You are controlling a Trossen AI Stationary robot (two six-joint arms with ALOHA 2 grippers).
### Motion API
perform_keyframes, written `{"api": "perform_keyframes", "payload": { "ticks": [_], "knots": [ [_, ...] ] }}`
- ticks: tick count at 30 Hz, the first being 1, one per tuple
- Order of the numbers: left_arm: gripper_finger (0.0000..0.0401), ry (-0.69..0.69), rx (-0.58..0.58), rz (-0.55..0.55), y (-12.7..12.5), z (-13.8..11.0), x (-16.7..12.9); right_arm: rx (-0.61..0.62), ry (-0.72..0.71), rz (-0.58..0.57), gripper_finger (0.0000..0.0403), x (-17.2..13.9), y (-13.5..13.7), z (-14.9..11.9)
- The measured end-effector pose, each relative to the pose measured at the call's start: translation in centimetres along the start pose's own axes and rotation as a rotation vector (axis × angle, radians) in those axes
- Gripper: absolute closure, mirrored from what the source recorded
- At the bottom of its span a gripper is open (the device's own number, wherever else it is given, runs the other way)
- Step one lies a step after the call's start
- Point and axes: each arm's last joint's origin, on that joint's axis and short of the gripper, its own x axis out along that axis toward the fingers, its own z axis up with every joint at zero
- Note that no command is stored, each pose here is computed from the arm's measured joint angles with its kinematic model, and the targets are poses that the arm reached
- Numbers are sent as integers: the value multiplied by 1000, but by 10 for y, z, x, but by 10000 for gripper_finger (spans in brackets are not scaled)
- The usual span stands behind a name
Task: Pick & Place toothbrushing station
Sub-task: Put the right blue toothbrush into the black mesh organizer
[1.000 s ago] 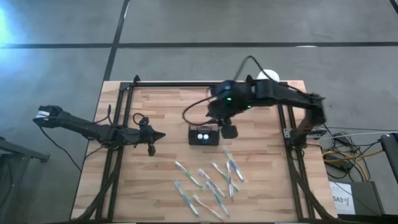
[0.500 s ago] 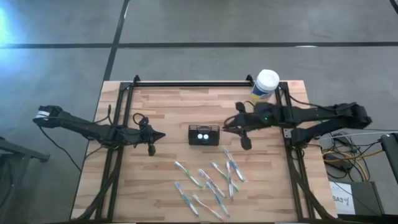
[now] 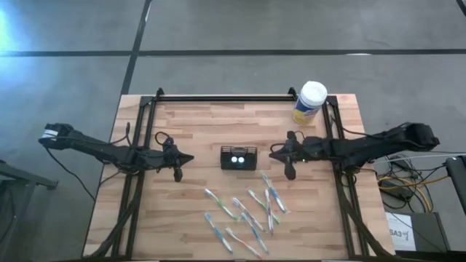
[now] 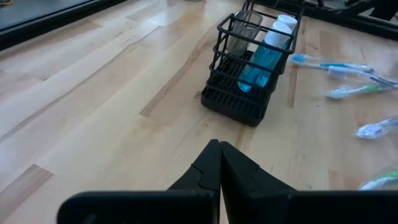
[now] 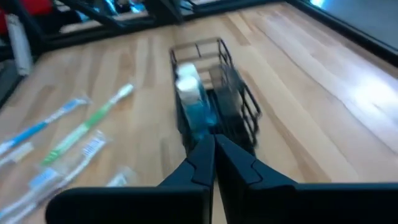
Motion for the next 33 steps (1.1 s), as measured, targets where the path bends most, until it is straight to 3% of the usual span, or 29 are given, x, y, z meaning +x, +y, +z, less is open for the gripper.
{"api": "perform_keyframes", "payload": {
  "ticks": [7, 13, 23, 27, 33],
  "knots": [
    [398, -9, -56, -4, 0, 1, 0, 105, 58, 10, 391, 1, 6, -23],
    [398, -10, -58, -4, 0, 1, 0, 160, 51, -20, 391, -2, 18, -27],
    [398, -3, -62, -1, 0, 0, 0, 292, 101, -37, 391, -3, 59, -38],
    [398, 18, -67, 7, 1, -2, 0, 269, 172, -116, 391, 11, 81, -37],
    [398, 39, -58, 15, 2, -4, 0, 187, 445, -362, 391, 36, 101, -24]
  ]
}}
